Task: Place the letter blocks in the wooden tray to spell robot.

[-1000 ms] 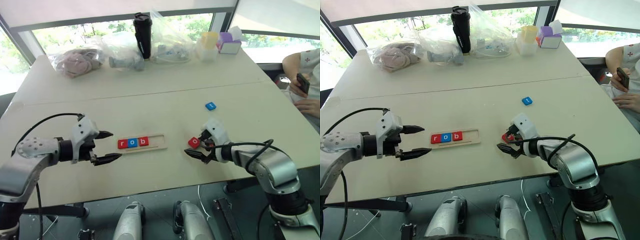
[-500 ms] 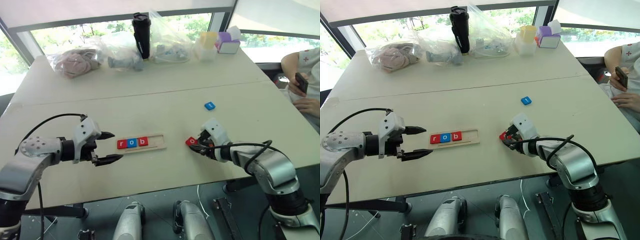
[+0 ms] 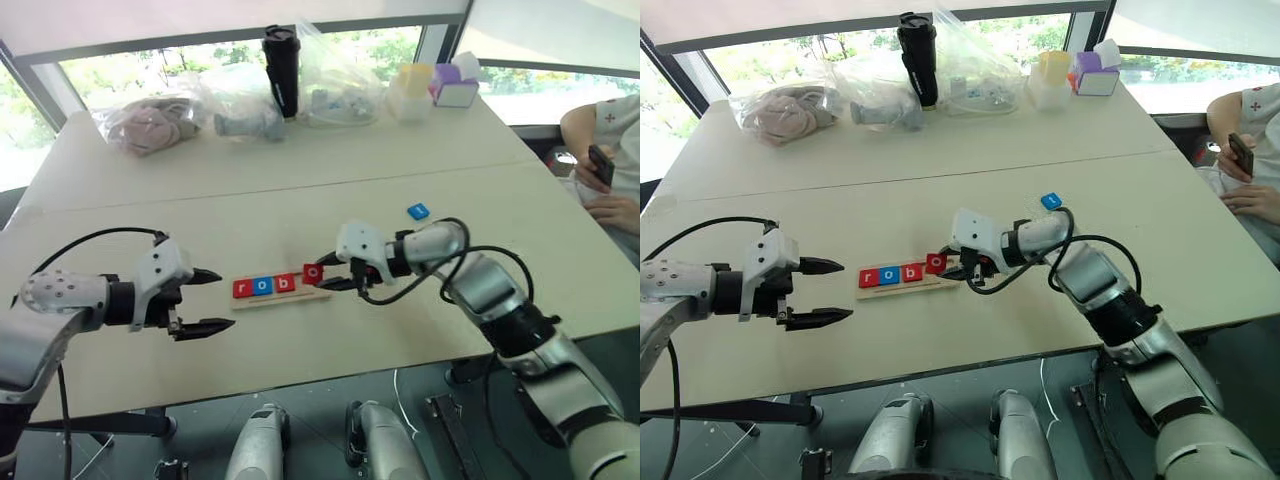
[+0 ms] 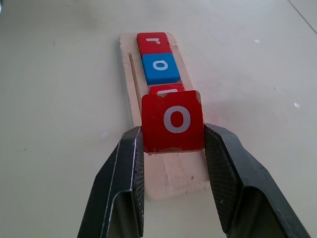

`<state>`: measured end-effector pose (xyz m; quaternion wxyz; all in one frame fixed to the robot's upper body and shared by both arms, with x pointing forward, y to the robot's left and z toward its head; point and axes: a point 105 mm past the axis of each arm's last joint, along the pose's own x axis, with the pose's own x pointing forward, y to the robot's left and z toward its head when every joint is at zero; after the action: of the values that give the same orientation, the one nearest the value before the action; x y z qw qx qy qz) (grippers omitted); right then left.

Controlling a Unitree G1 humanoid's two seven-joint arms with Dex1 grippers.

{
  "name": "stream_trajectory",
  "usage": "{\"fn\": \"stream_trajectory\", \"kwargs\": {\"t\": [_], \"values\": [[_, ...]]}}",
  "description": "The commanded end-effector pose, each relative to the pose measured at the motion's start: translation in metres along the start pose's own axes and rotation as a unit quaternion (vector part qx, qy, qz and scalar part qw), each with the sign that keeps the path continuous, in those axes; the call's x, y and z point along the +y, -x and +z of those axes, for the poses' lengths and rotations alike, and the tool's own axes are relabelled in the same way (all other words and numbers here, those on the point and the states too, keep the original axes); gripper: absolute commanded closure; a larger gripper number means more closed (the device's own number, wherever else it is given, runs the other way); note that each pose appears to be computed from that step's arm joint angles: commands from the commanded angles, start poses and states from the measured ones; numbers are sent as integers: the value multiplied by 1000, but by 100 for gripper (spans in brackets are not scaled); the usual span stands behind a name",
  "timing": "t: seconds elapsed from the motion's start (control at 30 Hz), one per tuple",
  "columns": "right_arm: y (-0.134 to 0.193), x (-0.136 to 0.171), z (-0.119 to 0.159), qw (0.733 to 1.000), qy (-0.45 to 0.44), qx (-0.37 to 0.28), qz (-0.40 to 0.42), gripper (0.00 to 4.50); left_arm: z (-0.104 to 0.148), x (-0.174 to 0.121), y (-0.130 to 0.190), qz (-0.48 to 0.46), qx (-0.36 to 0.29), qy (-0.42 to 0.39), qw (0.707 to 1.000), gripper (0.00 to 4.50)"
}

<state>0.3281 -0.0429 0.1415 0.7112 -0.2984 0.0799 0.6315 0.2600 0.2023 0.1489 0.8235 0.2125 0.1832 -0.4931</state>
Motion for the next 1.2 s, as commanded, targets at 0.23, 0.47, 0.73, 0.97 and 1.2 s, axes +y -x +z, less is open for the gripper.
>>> {"fn": "stream_trajectory", "kwargs": {"t": [0.23, 0.47, 0.73, 0.97, 1.2], "values": [[-18, -12, -5, 999, 19, 1, 40, 334, 10, -3, 4, 20, -16, -16, 1000, 0], [-26, -18, -7, 999, 22, 1, 49, 334, 10, -4, 3, 26, -19, -14, 999, 0], [-30, -21, -9, 999, 22, 3, 47, 334, 8, -5, 2, 28, -19, -9, 999, 0], [-29, -28, -10, 999, 27, 9, 37, 9, 7, -4, 0, 29, -20, -9, 999, 0], [-11, -39, 8, 999, 42, -21, 0, 9, 7, -6, -1, 30, -22, -8, 999, 0]]}}
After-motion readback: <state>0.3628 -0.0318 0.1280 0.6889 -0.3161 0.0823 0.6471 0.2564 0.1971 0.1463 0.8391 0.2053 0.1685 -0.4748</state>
